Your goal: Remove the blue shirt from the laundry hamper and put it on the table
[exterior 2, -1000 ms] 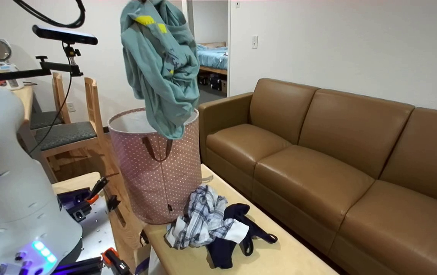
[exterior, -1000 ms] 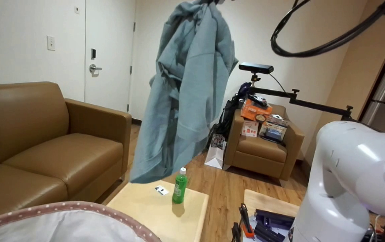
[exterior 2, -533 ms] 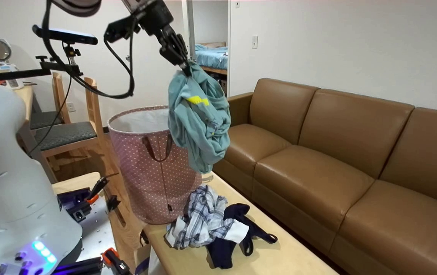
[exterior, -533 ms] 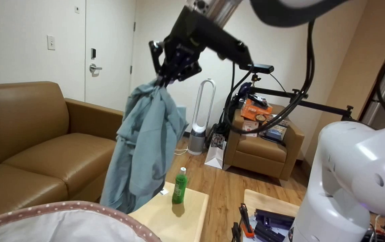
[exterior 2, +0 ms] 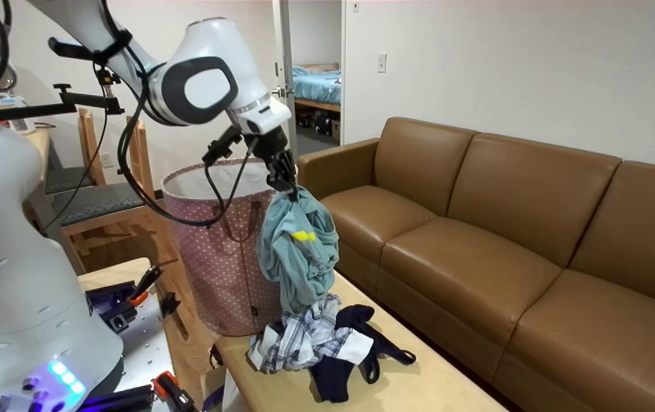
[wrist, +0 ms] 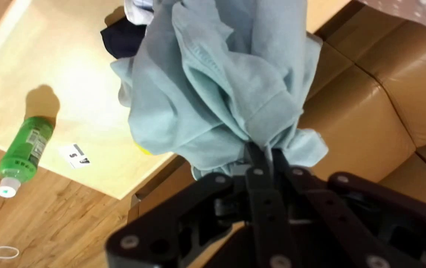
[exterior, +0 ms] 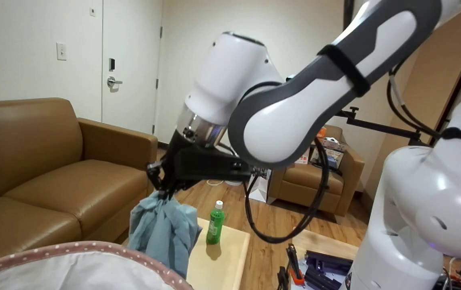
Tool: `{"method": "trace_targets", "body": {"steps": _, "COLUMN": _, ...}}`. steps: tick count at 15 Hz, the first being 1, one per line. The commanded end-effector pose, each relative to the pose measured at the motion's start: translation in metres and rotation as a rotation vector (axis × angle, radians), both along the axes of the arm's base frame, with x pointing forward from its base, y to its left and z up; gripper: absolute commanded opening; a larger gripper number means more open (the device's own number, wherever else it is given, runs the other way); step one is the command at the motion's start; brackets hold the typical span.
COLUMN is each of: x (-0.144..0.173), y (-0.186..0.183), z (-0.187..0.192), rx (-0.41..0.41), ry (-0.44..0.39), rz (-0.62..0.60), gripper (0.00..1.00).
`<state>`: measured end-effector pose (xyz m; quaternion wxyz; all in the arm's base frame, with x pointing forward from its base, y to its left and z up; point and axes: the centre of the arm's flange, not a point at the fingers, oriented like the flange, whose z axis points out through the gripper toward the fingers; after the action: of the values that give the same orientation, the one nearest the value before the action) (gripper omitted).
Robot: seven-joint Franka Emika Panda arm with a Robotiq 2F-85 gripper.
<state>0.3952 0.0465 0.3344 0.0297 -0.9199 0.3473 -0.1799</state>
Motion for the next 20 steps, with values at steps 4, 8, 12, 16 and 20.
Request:
{"method": "trace_targets", "body": {"steps": 4, "x": 0.018, "y": 0.029, "z": -0.113, "rx": 0.065, "ry": 0.078, "rz": -0.024, "gripper": 0.02}}
{"method": "trace_targets", "body": {"steps": 8, "x": -0.004, "y": 0.005, "z": -0.130, "rx": 0.034, "ry": 0.148, "rz": -0.060, "gripper": 0.02}}
{"method": "trace_targets", "body": {"steps": 12, "x": -0.011, "y": -0.027, "z": -0.130, "rx": -0.043, "ry": 0.215, "rz": -0.090, "gripper": 0.02}}
{"method": "trace_targets", "body": {"steps": 16, "x": -0.010, "y": -0.042, "z": -0.137, "rx": -0.091, "ry": 0.259, "rz": -0.096, "gripper": 0.02}}
{"method": "trace_targets", "body": {"steps": 20, "x": 0.001, "y": -0.037, "z": -0.145, "rx": -0.145, "ry": 0.300, "rz": -0.019, "gripper": 0.02}}
